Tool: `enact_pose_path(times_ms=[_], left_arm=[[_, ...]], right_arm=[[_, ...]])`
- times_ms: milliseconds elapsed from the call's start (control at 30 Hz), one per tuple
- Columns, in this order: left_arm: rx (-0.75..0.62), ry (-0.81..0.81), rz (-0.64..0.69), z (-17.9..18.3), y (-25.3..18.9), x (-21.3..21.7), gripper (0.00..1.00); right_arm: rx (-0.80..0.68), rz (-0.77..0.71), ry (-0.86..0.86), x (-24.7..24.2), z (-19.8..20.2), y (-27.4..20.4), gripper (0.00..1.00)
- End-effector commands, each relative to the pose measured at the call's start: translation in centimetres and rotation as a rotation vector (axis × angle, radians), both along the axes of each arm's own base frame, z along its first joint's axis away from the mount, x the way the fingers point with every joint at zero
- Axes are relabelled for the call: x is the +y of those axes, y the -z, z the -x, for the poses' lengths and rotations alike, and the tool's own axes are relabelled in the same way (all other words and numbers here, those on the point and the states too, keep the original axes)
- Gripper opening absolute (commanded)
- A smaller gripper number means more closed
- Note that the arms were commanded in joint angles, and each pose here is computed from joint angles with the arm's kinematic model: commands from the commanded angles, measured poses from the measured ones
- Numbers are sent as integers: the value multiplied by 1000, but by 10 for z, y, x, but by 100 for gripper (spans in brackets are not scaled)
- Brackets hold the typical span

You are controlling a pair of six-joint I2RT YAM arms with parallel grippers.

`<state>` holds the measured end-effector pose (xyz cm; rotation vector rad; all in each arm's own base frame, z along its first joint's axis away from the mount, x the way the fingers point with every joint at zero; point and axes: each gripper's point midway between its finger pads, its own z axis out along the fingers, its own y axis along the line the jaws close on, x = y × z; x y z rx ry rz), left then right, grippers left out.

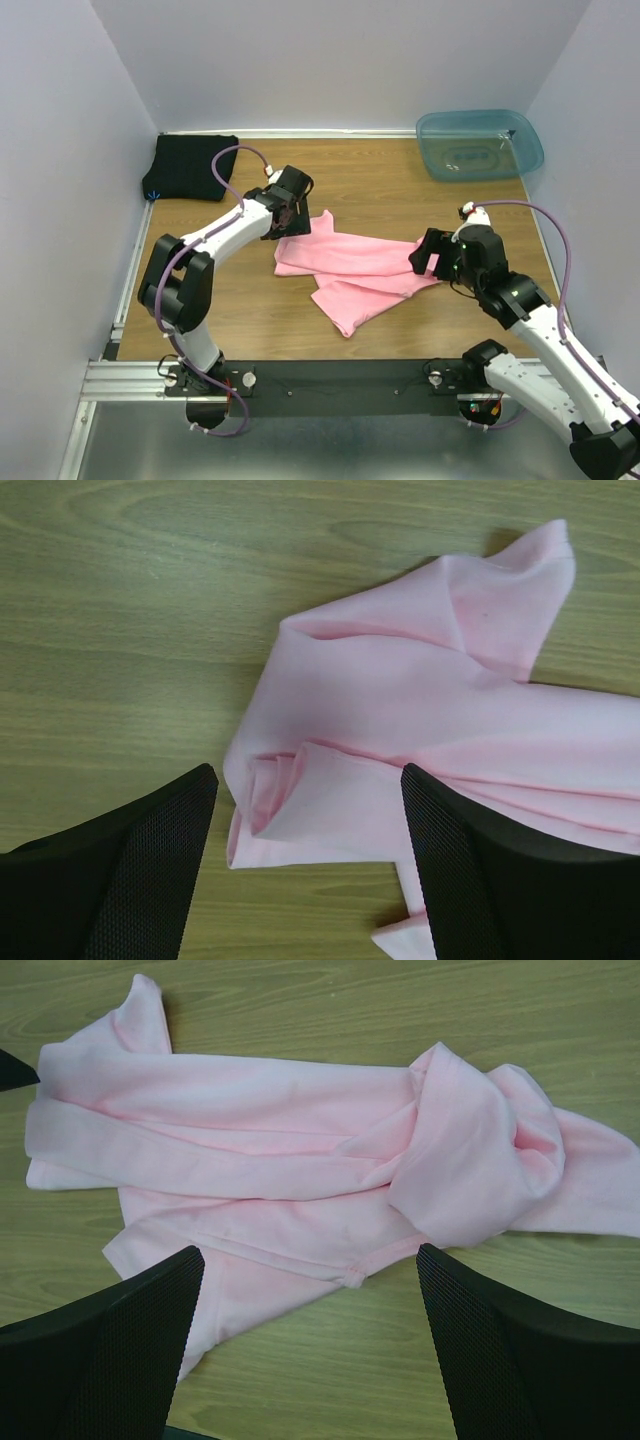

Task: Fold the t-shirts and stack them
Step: Flatten the tshirt out

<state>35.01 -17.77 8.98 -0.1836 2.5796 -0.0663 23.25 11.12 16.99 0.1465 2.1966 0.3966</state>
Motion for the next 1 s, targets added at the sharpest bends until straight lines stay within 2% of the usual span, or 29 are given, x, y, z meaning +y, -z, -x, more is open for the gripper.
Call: enact_pose_path(times_ms=[0,167,267,333,467,633,967], left_arm=[[48,-28,-2,0,10,10,81],[44,-193,144,8,5,-2,80],[21,-317,188,13,-1,-8,81],[13,-388,168,16,-3,-5,77],[46,-497,166,18,-1,-10,76],[84,-586,156,24,10,-7,67],[85,-628,151,11,24,-10,59]], right_arm=[[11,-3,-15,1,4,0,95],[7,-12,-3,0,5,1,95],[14,-23,2,1,6,2,95],[20,-34,-1,3,7,3,95],[20,-36,-8,2,9,5,95],[5,-40,-11,1,12,3,95],[-3,-45,-29,3,13,1,95]])
